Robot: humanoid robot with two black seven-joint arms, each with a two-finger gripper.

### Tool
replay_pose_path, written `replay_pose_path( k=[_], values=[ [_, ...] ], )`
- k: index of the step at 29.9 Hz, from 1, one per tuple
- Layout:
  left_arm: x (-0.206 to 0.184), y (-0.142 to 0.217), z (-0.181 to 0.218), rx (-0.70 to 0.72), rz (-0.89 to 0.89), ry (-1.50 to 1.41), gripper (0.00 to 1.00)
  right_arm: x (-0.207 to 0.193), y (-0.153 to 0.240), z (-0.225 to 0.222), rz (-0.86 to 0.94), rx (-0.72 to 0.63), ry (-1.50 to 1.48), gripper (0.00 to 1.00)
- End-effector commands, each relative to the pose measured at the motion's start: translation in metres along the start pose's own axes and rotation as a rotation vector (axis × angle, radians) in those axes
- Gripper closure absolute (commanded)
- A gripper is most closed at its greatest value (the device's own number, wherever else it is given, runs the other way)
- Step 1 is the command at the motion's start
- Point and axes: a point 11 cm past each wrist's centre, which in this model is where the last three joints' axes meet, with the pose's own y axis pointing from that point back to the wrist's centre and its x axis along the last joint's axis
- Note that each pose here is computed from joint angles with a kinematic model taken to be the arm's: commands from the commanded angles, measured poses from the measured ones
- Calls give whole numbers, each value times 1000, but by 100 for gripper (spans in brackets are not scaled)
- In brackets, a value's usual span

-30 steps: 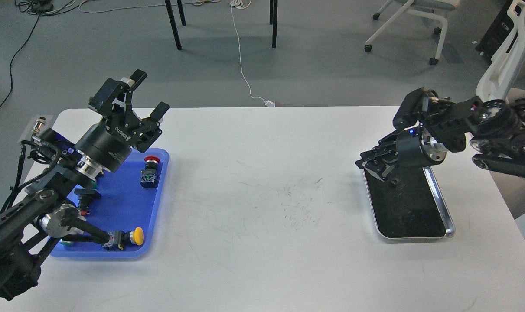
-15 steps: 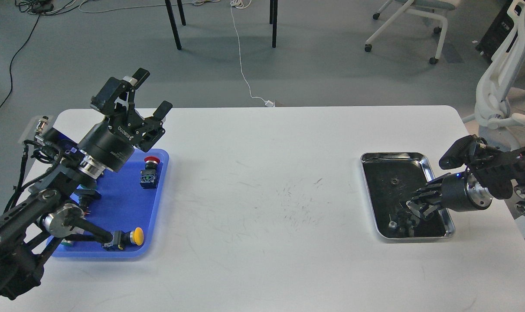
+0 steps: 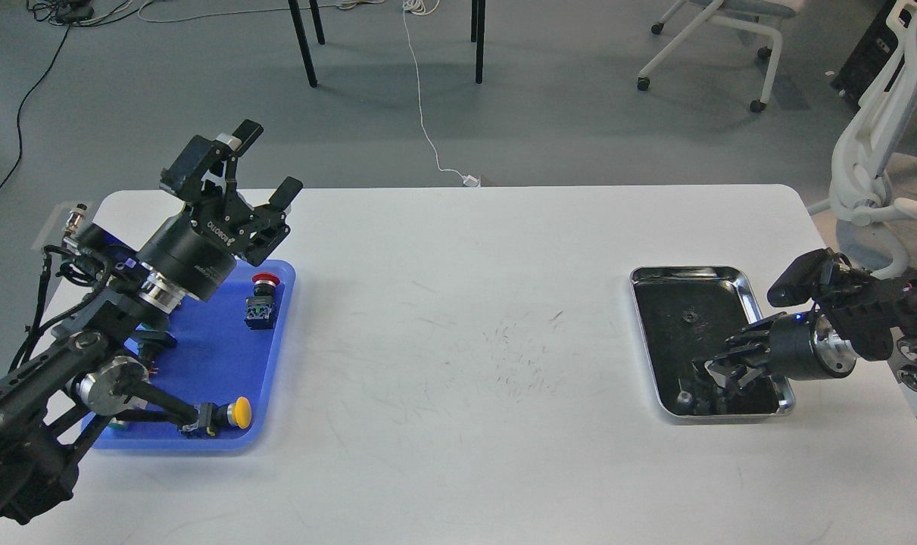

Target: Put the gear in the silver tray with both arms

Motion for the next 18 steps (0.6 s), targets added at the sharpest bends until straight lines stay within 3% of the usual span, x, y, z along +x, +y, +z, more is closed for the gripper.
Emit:
replay_pose_path(
  k=[1,5,8,13,18],
  values=[
    [0,0,0,0,0,0,2,16,7,0,83,2,-39,6],
    [-1,0,-1,2,0,2,2,29,19,-6,170,25,-89,6],
    [0,0,-1,1,1,2,2,60,27,-8,320,43,-192,6],
    [-4,-2,-5,-3,12,11,2,99,23,-14,626,146,-651,4],
    [-12,6,-26,4,85,54,2,127,4,-27,882,330,-1169,3]
  ],
)
